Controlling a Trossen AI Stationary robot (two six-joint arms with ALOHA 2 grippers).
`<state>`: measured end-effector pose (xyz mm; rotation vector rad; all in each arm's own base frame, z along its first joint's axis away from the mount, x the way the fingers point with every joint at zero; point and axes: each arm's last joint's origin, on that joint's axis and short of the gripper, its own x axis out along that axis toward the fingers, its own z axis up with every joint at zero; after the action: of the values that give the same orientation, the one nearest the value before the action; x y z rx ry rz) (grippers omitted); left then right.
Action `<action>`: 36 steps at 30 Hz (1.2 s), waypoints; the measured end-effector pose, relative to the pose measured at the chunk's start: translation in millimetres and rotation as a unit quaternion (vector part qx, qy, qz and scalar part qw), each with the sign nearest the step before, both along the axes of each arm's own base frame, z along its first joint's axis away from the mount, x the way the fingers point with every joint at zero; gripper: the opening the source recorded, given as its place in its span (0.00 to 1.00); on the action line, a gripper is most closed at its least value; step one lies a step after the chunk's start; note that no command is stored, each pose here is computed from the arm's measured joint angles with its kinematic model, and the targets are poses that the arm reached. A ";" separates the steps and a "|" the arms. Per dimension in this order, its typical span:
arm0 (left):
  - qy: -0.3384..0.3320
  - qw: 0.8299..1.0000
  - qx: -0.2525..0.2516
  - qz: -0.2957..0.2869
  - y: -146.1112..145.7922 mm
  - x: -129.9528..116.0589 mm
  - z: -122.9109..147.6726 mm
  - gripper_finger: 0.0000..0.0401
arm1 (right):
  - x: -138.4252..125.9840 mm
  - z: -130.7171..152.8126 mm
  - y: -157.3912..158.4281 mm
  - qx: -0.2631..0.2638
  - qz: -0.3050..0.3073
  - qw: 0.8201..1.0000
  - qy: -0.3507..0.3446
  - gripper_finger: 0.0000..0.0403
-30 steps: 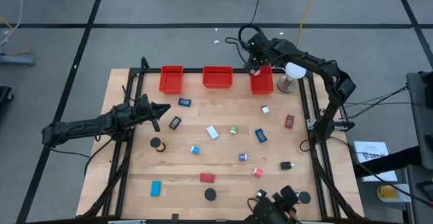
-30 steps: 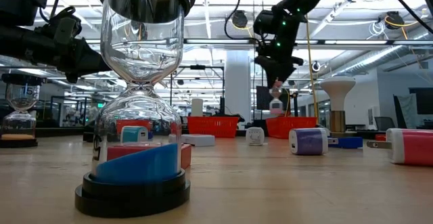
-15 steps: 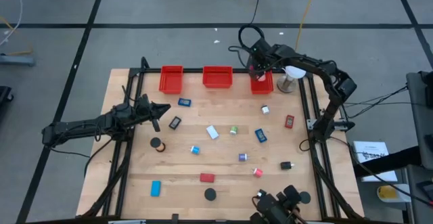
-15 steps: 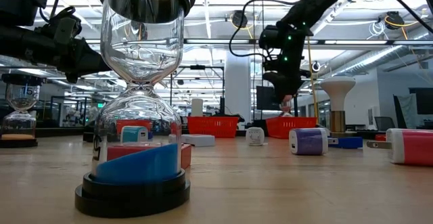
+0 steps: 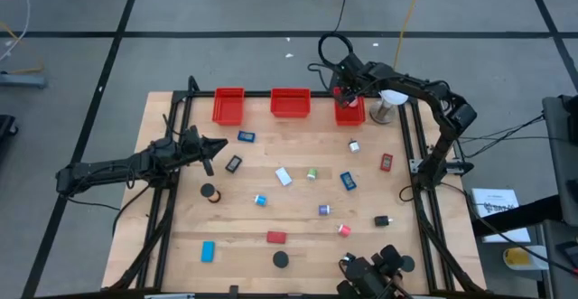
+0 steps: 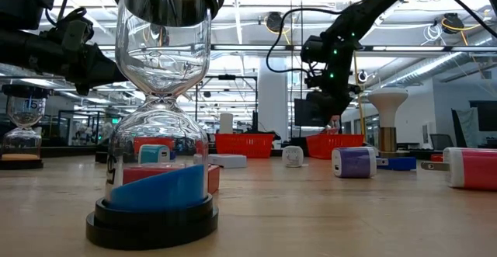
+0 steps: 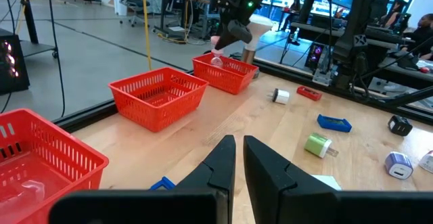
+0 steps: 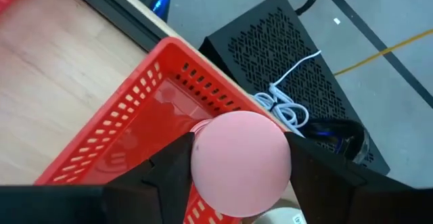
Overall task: Pick & Place Office items
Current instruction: Put the pink hour glass into the right red bin, then put the black digital clock into the middle red bin
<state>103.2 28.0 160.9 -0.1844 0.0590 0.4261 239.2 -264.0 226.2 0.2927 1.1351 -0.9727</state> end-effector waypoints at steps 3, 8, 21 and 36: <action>-0.001 1.000 0.000 0.000 0.0 0.0 0.2 0.08 | -0.6 0.1 -0.2 -0.006 -0.004 1.000 0.008 0.54; 0.000 1.000 0.000 0.000 0.0 0.0 0.1 0.08 | -1.4 0.5 -0.7 -0.021 -0.014 0.999 0.024 0.60; 0.000 1.000 0.000 0.000 0.0 0.0 0.1 0.08 | -6.0 37.6 17.2 -0.059 -0.001 0.998 -0.017 0.58; 0.013 1.000 0.025 -0.002 0.0 -0.1 -0.2 0.08 | -16.4 28.5 124.4 -0.074 0.162 0.956 -0.234 0.04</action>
<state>103.1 28.1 160.8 -0.1296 0.0736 0.4253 222.7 -139.7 254.7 0.1925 0.6450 -0.6451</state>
